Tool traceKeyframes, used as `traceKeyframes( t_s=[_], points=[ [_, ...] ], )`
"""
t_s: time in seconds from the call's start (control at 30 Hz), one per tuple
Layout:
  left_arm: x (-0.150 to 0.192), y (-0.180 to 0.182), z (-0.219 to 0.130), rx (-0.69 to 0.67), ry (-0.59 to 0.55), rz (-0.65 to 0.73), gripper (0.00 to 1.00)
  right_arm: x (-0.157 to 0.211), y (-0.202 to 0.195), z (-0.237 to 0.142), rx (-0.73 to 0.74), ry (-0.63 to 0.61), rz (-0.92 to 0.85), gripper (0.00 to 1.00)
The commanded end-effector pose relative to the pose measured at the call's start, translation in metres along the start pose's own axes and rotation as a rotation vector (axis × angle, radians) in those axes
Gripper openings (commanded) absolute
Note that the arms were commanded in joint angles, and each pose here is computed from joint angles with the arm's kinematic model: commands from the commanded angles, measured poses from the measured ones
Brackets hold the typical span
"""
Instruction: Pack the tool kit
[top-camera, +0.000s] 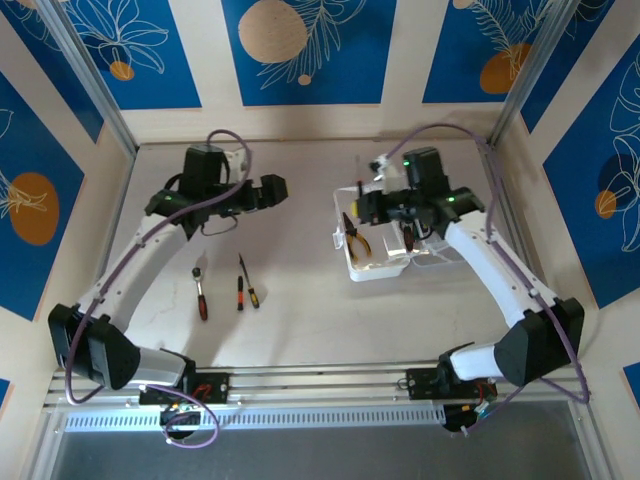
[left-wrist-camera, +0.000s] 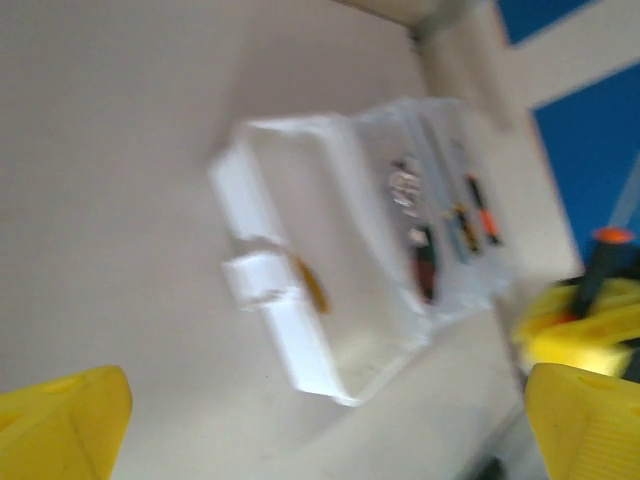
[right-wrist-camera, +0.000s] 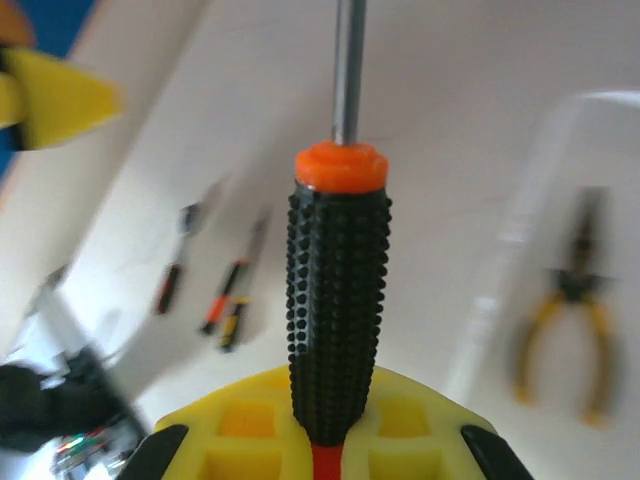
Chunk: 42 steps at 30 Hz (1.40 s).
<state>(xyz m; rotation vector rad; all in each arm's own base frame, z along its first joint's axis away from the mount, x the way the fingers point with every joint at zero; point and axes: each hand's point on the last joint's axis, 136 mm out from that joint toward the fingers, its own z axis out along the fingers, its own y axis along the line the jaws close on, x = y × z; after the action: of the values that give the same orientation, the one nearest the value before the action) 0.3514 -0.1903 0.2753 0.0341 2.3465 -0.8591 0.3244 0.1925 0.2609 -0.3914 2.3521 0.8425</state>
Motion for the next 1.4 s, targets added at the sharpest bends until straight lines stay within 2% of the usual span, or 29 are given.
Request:
traceKeyframes(
  t_s=[0.0,0.07,0.2,0.33,0.43,0.73,0.83,1.2,1.37],
  points=[
    [0.018,0.062,-0.029,-0.31,0.072,0.092,1.0,0.011,-0.061,-0.037,0.272,0.044,0.002,0.0],
    [0.026,0.087,-0.035,-0.414,0.104,0.108,1.0,0.012,-0.101,-0.053,0.42,0.048,0.044,0.0],
    [0.043,0.119,-0.037,-0.523,0.164,0.108,1.0,0.016,-0.158,-0.074,0.621,0.071,0.105,0.0],
    [0.058,0.131,-0.03,-0.527,0.2,0.089,1.0,0.016,-0.197,-0.086,0.799,0.112,0.075,0.0],
    [0.065,0.133,-0.024,-0.509,0.215,0.075,1.0,0.013,-0.213,-0.088,0.875,0.14,0.04,0.0],
    [0.069,0.134,-0.009,-0.47,0.243,0.061,1.0,0.024,-0.222,-0.051,0.833,0.25,-0.139,0.01],
    [0.07,0.134,-0.009,-0.465,0.246,0.059,1.0,0.03,-0.224,-0.045,0.823,0.273,-0.141,0.09],
    [0.069,0.131,-0.009,-0.455,0.247,0.059,1.0,0.042,-0.237,-0.045,0.864,0.327,-0.13,0.13],
    [0.07,0.131,-0.008,-0.451,0.251,0.057,1.0,0.045,-0.239,-0.046,0.867,0.333,-0.12,0.21]
  ],
)
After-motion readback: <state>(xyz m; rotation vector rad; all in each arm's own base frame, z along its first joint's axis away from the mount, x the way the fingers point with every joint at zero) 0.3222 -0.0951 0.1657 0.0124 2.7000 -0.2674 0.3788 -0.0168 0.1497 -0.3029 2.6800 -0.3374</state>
